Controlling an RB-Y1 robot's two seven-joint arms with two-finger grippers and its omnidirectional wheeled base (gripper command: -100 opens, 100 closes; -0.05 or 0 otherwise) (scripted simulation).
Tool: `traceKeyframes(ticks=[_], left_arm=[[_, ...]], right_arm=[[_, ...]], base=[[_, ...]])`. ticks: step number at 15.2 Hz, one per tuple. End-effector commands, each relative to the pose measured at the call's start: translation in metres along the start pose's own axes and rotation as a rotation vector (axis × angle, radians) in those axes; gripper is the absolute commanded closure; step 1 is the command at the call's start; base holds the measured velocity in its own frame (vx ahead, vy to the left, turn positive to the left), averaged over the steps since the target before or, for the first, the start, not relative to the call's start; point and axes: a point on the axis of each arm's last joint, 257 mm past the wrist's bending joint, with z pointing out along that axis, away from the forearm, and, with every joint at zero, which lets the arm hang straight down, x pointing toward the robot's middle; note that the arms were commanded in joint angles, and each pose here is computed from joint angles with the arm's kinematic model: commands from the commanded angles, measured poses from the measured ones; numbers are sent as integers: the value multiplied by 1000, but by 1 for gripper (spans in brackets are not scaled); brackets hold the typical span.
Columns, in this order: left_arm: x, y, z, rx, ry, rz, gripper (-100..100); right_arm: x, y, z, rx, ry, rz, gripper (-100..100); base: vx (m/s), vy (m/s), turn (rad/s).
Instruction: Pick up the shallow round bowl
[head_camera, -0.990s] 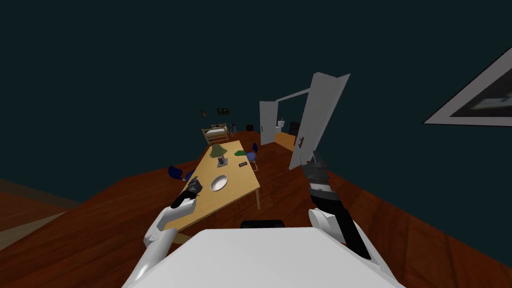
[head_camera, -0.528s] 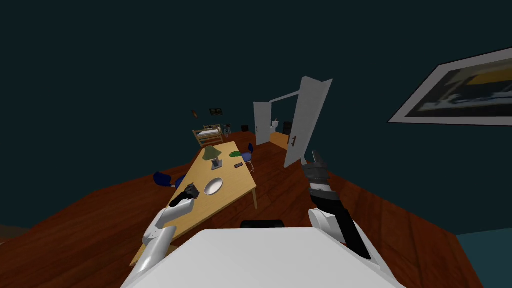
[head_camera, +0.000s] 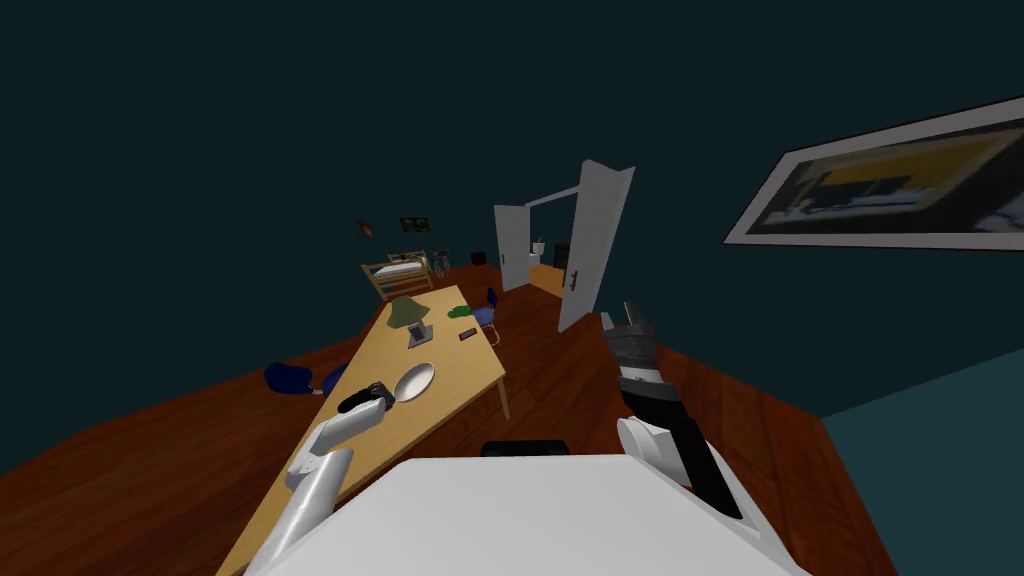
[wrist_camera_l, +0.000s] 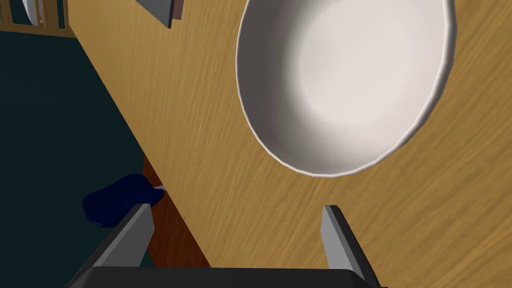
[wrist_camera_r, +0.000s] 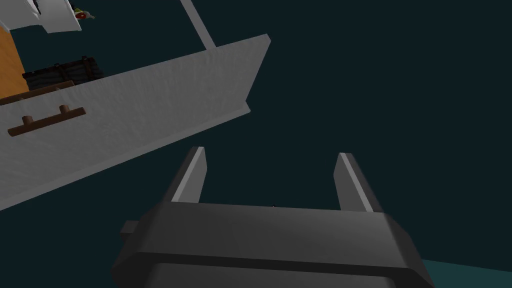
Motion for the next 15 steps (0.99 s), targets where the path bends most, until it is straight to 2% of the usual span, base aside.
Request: traceKeyframes(ticks=[1,2,3,4,6,7,8,9,10,11,12,14,15], left_arm=[[-11,13,3,-44,-30,-30,-100],[-21,24,6,-85,-58,-68,-100],[-23,27,6,-97,-64,-68,-100],[-30,37,8,-131,-88,-106,-100],[-32,41,7,-147,-96,-106,-100],[-39,54,8,-192,-122,-141,-100],[-40,55,8,-195,-124,-141,-100],[-45,67,8,-238,-148,-175,-100],[-46,68,8,-240,-149,-175,-100],[-50,80,8,-281,-171,-206,-100],[-50,80,8,-281,-171,-206,-100],[-55,99,5,-351,-206,-261,-100],[-55,100,5,-352,-206,-261,-100]], right_arm=[[0,0,0,0,0,0,0],[0,0,0,0,0,0,0],[0,0,0,0,0,0,0],[0,0,0,0,0,0,0],[0,0,0,0,0,0,0],[0,0,0,0,0,0,0],[0,0,0,0,0,0,0],[0,0,0,0,0,0,0],[0,0,0,0,0,0,0],[0,0,0,0,0,0,0],[0,0,0,0,0,0,0],[0,0,0,0,0,0,0],[0,0,0,0,0,0,0]], base=[[-5,-4,-207],[-4,-3,-245],[-4,0,-198],[-2,0,-208],[0,3,-115],[4,1,-117],[5,2,-133],[7,3,-220],[9,7,-206],[13,11,-222],[16,13,-158],[21,15,-204],[26,25,-192]])
